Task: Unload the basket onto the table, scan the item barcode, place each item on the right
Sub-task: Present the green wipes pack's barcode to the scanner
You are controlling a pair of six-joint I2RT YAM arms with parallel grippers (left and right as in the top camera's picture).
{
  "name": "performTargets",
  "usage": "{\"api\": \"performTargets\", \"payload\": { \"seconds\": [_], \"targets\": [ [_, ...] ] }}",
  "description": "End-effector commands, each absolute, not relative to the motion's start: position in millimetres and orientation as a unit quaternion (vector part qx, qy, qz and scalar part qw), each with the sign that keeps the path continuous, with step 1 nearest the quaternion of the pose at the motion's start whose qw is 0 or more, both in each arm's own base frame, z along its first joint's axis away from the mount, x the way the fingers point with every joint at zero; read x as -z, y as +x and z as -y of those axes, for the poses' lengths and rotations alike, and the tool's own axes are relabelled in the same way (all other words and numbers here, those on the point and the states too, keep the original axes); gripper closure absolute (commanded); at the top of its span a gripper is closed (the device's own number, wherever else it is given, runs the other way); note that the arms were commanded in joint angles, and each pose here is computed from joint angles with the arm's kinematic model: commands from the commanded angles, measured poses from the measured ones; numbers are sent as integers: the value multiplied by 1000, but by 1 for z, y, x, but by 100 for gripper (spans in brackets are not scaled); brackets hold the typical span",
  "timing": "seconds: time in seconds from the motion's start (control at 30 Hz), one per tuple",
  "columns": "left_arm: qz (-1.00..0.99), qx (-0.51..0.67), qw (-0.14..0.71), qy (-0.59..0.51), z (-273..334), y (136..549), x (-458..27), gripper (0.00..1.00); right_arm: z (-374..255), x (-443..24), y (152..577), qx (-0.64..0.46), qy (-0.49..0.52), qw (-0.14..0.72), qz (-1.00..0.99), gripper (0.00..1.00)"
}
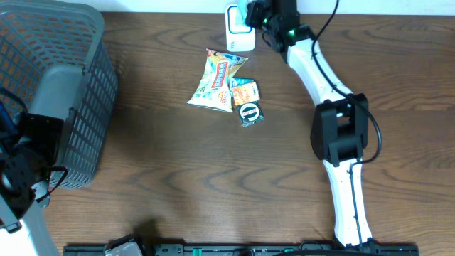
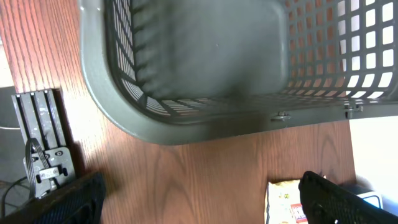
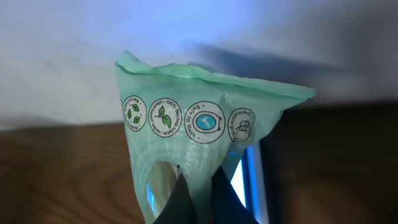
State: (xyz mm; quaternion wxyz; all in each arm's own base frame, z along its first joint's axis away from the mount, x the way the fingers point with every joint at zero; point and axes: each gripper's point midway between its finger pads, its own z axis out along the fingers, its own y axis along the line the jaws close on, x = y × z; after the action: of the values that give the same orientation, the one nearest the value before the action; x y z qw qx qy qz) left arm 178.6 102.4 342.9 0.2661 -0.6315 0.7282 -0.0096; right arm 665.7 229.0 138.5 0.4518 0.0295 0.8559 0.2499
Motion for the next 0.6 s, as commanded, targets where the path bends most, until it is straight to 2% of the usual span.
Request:
{"api": "performTargets", "payload": {
  "seconds": [0.0,0.33,0.57],
  "targets": [
    [-729,-1,249,-638,-101,168,-339,2,-239,-159,669,-261,16,470,-843,99],
    [-729,-1,249,-638,-101,168,-339,2,-255,-148,657,-246,-18,454,-856,99],
    [-729,-1,249,-638,-101,168,-339,2,-226,-186,662,-227,3,483,-846,99]
  ]
}}
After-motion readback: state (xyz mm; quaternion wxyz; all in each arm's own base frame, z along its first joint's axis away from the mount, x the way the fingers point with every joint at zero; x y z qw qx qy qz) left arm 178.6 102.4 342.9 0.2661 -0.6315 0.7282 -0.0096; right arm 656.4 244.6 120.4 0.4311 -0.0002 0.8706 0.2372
